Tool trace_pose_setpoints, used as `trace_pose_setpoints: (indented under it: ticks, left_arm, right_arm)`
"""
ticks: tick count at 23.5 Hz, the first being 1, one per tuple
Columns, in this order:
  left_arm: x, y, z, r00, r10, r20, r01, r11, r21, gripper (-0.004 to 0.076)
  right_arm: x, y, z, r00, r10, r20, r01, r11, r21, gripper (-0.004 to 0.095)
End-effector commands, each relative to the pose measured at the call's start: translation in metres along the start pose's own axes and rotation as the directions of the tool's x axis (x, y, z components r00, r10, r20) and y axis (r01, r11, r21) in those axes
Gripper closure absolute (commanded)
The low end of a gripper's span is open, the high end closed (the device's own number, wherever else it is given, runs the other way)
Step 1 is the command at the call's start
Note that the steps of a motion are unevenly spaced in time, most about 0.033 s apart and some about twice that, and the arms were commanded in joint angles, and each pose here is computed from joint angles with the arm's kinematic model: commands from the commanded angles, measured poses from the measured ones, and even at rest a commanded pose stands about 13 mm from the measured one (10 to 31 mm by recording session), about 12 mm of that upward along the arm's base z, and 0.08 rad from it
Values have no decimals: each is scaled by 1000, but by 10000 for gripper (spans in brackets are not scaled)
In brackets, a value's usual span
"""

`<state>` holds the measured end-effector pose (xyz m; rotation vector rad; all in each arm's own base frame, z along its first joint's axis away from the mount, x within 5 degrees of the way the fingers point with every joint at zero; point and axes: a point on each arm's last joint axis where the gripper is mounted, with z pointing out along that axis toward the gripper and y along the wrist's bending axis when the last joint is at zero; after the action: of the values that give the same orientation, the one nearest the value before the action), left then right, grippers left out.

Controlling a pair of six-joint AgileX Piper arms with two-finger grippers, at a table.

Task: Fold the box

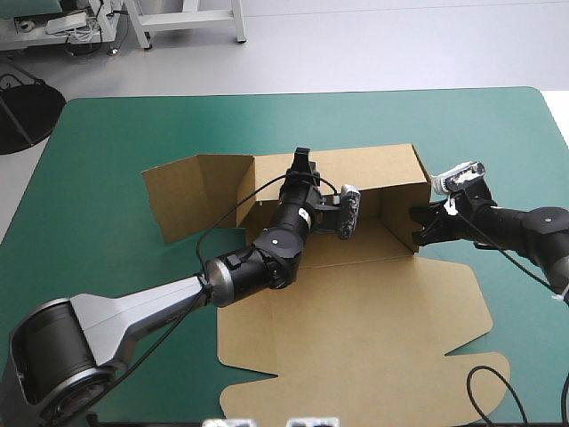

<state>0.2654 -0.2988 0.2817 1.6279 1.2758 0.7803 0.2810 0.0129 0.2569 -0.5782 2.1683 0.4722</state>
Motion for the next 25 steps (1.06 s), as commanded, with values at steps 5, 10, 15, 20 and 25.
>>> trace_pose_setpoints:
  ticks: [5, 10, 15, 20, 25]
  left_arm:
    - [-4, 0, -5, 997, -62, 37, 61, 998, 25, 242]
    - [6, 9, -5, 992, -108, -71, 102, 991, -82, 253]
    - [8, 20, -11, 983, -152, -107, 123, 964, -237, 280]
    - [-14, 20, -27, 987, -154, -43, 134, 944, -301, 288]
    - [-39, 12, -48, 989, -147, 4, 141, 937, -319, 313]
  right_arm:
    - [-11, 7, -7, 999, 12, 41, -10, 998, -57, 908]
    - [-11, 7, -7, 999, 12, 41, -10, 998, -57, 908]
    - [-11, 7, -7, 999, 12, 42, -10, 998, -55, 908]
    - [-11, 4, -7, 998, 43, 46, -42, 999, -25, 908]
    - [-11, 4, -7, 997, 59, 47, -58, 998, -20, 908]
